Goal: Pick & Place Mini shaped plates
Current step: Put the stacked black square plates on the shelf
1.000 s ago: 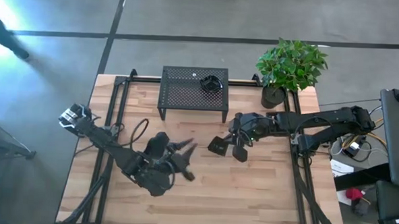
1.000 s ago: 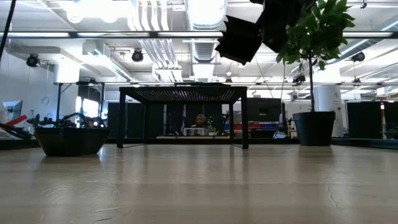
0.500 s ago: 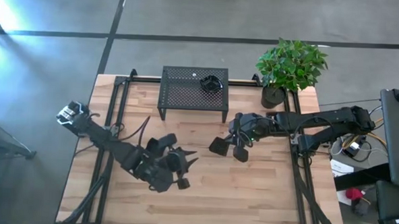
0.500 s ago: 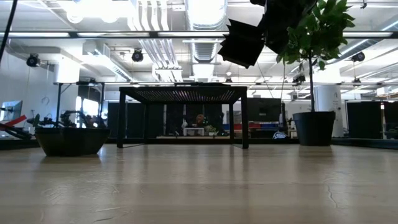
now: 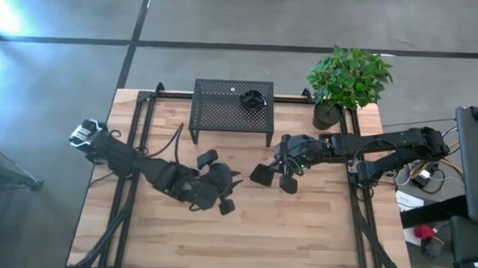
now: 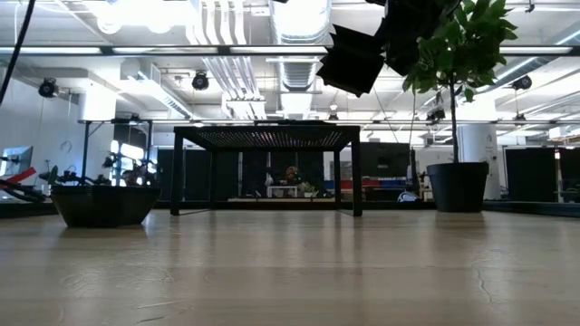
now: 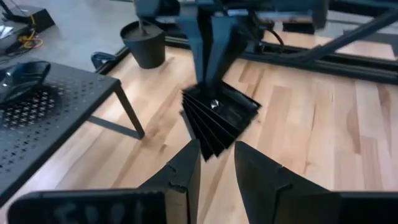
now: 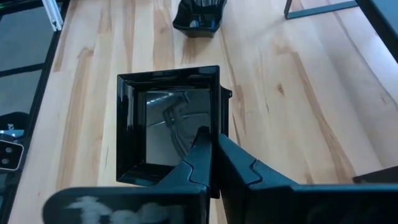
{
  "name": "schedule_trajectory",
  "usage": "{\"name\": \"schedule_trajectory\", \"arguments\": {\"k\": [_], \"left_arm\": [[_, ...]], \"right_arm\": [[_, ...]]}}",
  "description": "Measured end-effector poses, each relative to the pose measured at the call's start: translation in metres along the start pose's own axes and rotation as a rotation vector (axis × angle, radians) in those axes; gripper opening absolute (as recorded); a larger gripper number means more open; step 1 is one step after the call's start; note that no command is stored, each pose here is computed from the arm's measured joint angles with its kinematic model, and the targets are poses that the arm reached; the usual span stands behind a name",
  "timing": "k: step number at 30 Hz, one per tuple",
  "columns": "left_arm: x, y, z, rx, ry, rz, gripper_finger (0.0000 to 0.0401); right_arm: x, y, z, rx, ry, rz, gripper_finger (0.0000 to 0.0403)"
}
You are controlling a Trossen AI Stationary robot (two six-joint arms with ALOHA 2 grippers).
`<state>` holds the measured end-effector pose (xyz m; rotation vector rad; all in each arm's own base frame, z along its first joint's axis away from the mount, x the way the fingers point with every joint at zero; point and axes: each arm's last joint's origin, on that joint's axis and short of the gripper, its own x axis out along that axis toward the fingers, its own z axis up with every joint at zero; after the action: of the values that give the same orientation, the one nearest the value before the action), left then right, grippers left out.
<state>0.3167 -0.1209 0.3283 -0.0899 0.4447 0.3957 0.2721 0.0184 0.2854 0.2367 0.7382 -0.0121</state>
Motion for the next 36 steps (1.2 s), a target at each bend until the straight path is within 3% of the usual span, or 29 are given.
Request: {"name": "schedule_trajectory", "arguments": {"k": [9, 20, 28, 36], "left_arm": [[-0.004, 0.006, 0.005, -0.028, -0.009, -0.010, 0.0077], [0.005, 0.015, 0.009, -0.135, 0.018, -0.030, 0.0137], [0.021, 0.031, 0.016, -0.279, 0.067, -0.087, 0.0163], [0.032, 0.042, 0.020, -0.328, 0.108, -0.152, 0.0163]], "right_arm": [[0.000, 0.000, 0.000, -0.009, -0.001, 0.000, 0.0011], [0.000, 0.000, 0.000, -0.049, -0.002, 0.001, 0.0011], [0.000, 0.000, 0.001, -0.159, -0.015, 0.005, 0.0011], [0.000, 0.001, 0.003, -0.294, -0.029, 0.007, 0.0011]]}}
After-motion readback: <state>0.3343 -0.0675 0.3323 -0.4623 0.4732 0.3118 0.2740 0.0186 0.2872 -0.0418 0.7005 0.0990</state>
